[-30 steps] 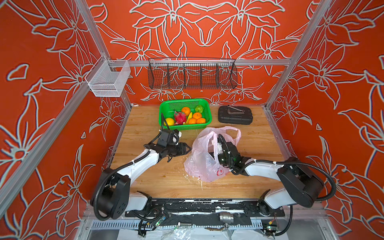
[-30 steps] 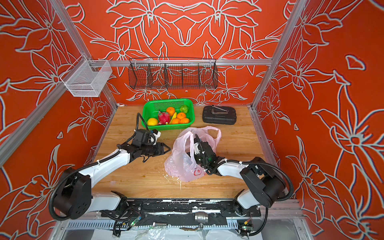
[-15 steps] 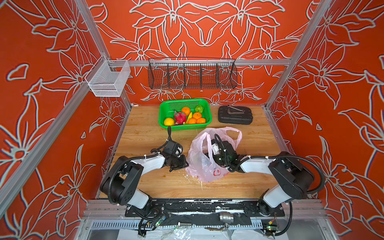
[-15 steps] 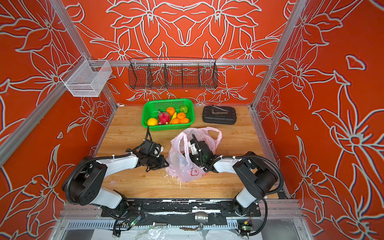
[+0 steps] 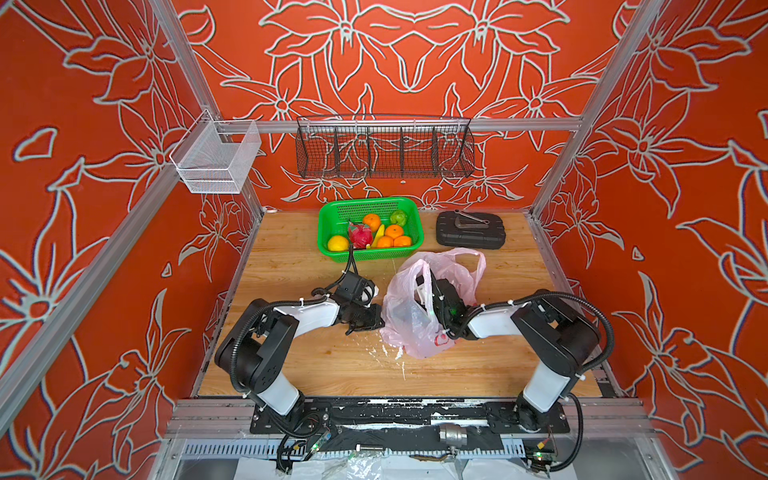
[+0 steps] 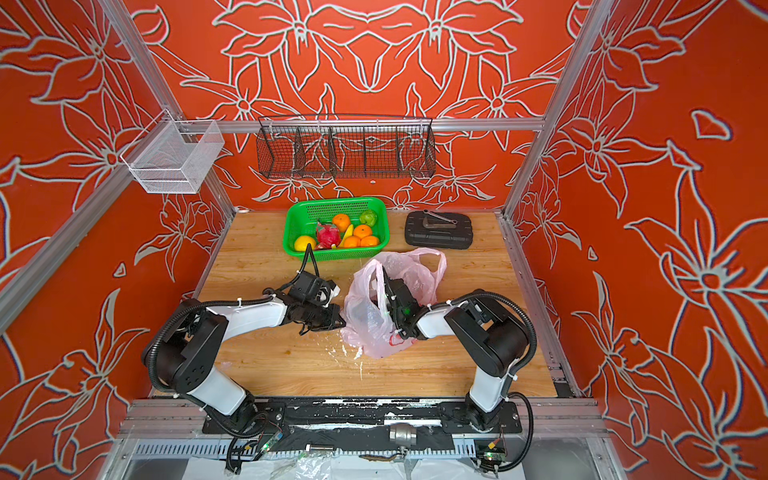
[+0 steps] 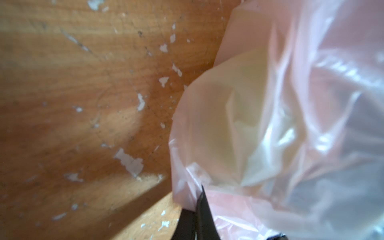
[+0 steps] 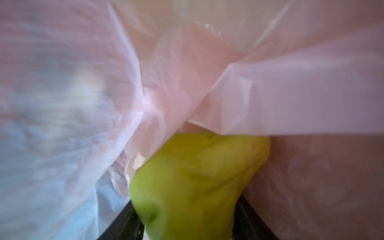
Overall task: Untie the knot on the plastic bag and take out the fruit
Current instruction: 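Lift the green pear out of the bag with the right gripper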
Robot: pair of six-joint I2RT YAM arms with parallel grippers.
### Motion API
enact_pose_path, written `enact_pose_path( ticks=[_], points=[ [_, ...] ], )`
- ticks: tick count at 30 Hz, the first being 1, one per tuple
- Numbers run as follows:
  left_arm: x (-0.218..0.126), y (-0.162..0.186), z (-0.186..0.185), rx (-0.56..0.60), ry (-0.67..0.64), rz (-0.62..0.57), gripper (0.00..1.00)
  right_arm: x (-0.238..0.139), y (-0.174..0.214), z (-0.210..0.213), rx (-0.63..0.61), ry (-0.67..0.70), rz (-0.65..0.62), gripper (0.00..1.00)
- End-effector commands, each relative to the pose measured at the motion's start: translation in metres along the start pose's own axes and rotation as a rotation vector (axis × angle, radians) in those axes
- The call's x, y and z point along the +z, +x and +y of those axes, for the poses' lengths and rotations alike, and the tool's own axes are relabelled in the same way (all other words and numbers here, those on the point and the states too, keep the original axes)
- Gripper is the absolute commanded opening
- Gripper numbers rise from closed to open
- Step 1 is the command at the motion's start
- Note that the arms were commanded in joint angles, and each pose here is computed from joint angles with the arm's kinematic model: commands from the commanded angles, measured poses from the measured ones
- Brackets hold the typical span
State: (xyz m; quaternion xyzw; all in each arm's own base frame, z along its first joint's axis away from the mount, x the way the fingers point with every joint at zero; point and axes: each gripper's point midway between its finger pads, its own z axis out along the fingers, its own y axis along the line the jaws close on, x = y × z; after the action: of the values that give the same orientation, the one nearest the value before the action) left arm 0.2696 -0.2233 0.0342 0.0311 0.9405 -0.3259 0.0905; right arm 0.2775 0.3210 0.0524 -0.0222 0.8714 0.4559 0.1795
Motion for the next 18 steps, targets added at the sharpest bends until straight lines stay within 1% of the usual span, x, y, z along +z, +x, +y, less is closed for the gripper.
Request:
enact_pose_path(
  ticks=[1,3,5,8,13,15,18],
  points=[
    [0.002,-0.001,0.004,0.01,-0.037,0.007,0.0,-0.012,-0.006,0.0,-0.006,0.024,-0.055,0.46],
    [0.0,-0.004,0.009,-0.001,-0.074,-0.009,0.0,-0.02,-0.007,-0.002,-0.019,0.053,-0.072,0.41],
    [-0.003,-0.007,0.016,-0.017,-0.116,-0.022,0.0,-0.032,-0.01,-0.003,-0.038,0.078,-0.101,0.4],
    [-0.008,-0.011,0.03,-0.062,-0.172,-0.043,0.0,-0.051,-0.01,-0.008,-0.059,0.119,-0.118,0.39],
    [-0.015,-0.016,0.045,-0.131,-0.2,-0.068,0.0,-0.079,-0.007,-0.013,-0.091,0.154,-0.14,0.39],
    [-0.019,-0.02,0.049,-0.143,-0.215,-0.08,0.0,-0.089,-0.003,-0.016,-0.111,0.175,-0.134,0.39],
    [-0.026,-0.025,0.055,-0.154,-0.229,-0.095,0.0,-0.1,0.009,-0.017,-0.165,0.187,-0.088,0.41]
  ],
)
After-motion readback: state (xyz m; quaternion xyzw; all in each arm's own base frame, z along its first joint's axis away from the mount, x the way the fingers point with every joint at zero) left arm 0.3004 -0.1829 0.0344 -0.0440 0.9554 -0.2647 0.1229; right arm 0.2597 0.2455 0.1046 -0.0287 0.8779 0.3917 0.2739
